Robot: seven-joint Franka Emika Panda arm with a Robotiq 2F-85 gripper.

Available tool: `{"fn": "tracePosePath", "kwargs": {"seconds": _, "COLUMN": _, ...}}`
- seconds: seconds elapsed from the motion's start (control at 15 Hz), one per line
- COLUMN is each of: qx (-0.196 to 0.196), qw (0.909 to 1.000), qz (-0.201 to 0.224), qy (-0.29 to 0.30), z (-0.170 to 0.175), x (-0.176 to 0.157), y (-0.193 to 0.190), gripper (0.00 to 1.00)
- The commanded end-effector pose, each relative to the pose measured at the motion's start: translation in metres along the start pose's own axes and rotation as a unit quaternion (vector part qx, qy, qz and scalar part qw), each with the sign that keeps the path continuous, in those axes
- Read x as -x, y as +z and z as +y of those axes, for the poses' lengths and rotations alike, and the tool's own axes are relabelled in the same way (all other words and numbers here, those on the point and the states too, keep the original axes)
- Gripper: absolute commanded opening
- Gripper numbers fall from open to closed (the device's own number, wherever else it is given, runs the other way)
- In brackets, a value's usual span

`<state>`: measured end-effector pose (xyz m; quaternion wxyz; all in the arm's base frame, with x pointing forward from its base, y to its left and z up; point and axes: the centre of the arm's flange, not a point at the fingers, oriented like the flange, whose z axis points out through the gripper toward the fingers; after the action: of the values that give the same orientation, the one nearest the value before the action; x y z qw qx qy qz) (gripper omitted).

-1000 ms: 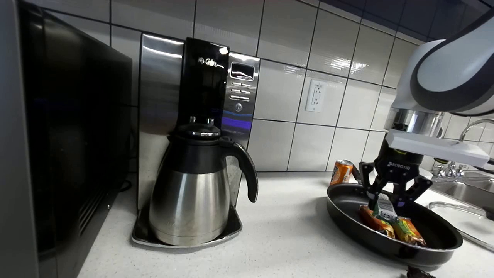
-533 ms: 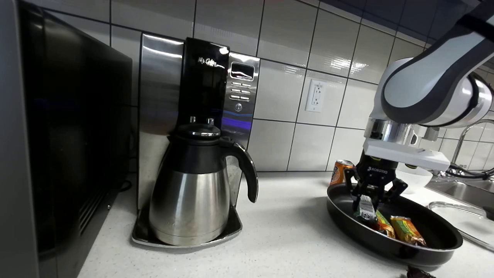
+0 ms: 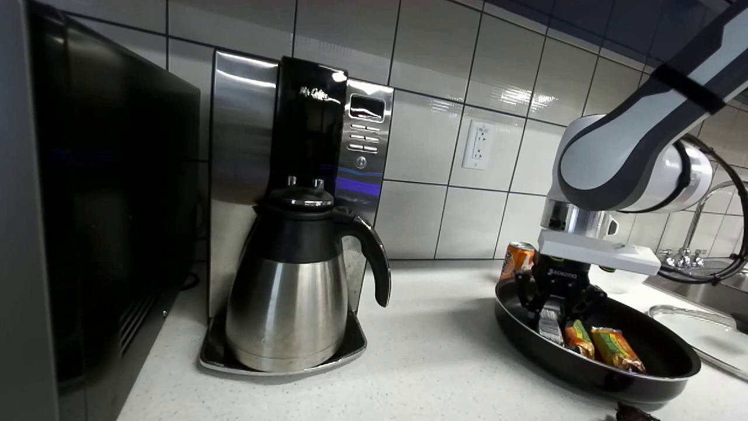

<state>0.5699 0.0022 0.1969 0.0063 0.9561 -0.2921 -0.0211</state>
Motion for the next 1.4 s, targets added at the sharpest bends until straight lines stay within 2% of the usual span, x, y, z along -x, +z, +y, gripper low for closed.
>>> {"fn": "tracePosePath", "kwargs": {"seconds": 0.0, "qx": 0.015, "qw": 0.9998, "qz": -0.008, "qy": 0.0, "z": 0.001, "x": -0.008, "y": 0.001, "gripper": 0.13}}
{"fn": "tracePosePath", "kwargs": {"seconds": 0.33, "qx": 0.021, "qw": 0.9997, "qz": -0.011, "qy": 0.008, "z": 0.009, "x": -0.008, "y": 0.0, "gripper": 0.13}}
{"fn": "tracePosePath", "kwargs": {"seconds": 0.4, "qx": 0.024, "qw": 0.9996, "qz": -0.013, "qy": 0.007, "z": 0.009, "x": -0.007, "y": -0.001, "gripper": 0.63}}
{"fn": "tracePosePath", "kwargs": {"seconds": 0.53, "qx": 0.025, "qw": 0.9995, "qz": -0.016, "qy": 0.007, "z": 0.009, "x": -0.004, "y": -0.002, "gripper": 0.71}}
{"fn": "tracePosePath", "kwargs": {"seconds": 0.8, "qx": 0.027, "qw": 0.9995, "qz": -0.016, "qy": 0.001, "z": 0.007, "x": 0.004, "y": -0.013, "gripper": 0.99}}
{"fn": "tracePosePath", "kwargs": {"seconds": 1.33, "qx": 0.015, "qw": 0.9998, "qz": -0.01, "qy": -0.008, "z": 0.0, "x": 0.035, "y": -0.056, "gripper": 1.0}}
